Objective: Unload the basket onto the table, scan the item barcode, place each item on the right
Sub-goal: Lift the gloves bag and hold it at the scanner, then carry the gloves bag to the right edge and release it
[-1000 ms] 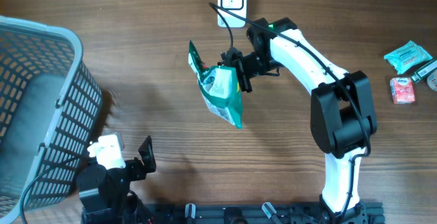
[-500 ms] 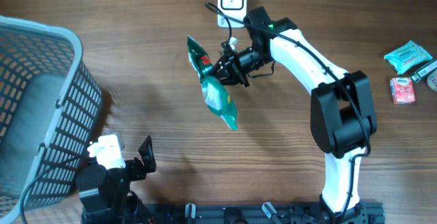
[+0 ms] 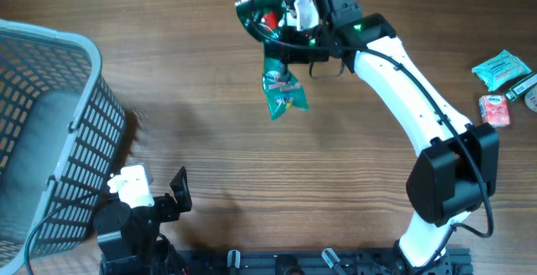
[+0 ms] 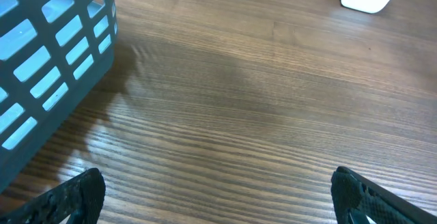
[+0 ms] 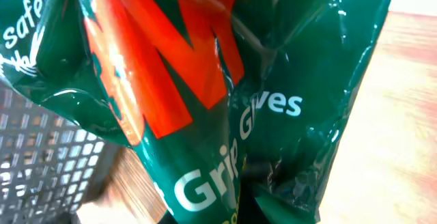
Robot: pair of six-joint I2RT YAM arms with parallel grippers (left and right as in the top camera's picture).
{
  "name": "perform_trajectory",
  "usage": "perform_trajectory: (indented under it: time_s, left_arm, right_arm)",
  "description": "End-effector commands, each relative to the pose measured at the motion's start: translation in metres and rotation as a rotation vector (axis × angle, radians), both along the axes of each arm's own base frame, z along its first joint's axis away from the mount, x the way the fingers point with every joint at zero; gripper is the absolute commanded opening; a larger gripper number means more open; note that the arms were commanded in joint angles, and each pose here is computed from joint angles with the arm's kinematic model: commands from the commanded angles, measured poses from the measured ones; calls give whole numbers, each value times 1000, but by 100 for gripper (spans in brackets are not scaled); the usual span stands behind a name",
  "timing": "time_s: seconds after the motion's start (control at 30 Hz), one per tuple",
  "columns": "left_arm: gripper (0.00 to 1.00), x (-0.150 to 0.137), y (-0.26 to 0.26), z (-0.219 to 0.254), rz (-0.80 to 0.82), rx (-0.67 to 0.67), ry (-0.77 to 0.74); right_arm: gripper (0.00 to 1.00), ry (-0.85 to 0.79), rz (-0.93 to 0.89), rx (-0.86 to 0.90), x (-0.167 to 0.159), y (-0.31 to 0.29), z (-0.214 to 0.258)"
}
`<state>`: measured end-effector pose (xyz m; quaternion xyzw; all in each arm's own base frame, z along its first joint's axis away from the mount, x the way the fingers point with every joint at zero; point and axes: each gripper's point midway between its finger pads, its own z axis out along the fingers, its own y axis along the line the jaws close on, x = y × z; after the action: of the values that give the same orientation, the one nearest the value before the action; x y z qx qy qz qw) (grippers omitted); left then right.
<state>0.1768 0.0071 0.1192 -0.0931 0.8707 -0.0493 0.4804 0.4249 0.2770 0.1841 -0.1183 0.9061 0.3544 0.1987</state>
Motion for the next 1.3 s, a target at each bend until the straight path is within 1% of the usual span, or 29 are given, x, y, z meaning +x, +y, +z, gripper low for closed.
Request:
perform_trajectory:
  time_s: [0.0, 0.13, 0.27, 0.53, 0.63, 0.7, 0.87, 0.97, 1.07, 1.17, 1.27]
  left_arm:
    - [100, 0, 2, 2, 14, -4, -9]
    - [100, 0, 2, 2, 14, -4, -9]
    - [100, 0, 2, 2, 14, -4, -9]
    - [100, 0, 2, 2, 14, -4, -9]
    - [100, 0, 2, 2, 14, -4, -9]
    - [100, 0, 2, 2, 14, -4, -9]
    - [100, 0, 2, 2, 14, -4, -9]
    - [100, 0, 2, 2, 14, -4, -9]
    - [100, 0, 2, 2, 14, -4, -9]
    - [100, 0, 2, 2, 14, -4, -9]
    - [100, 0, 2, 2, 13, -5, -10]
  right_arm:
    - [4, -58, 77, 108, 7, 19, 12]
    - [4, -214, 59, 168, 36, 29, 34]
    - [4, -369, -145, 64, 89, 9, 30]
    - [5, -575, -316, -66, 183, 2, 23]
    - [4, -629, -389, -121, 210, -8, 20]
    - [4, -668, -403, -146, 224, -11, 15]
    - [5, -779, -375, -217, 239, -13, 4]
    - [4, -771, -354, -251, 237, -14, -4]
    - [4, -757, -338, -249, 235, -12, -5]
    - [4, -718, -327, -271, 231, -15, 11]
    - [4, -645, -366, -355, 218, -48, 48]
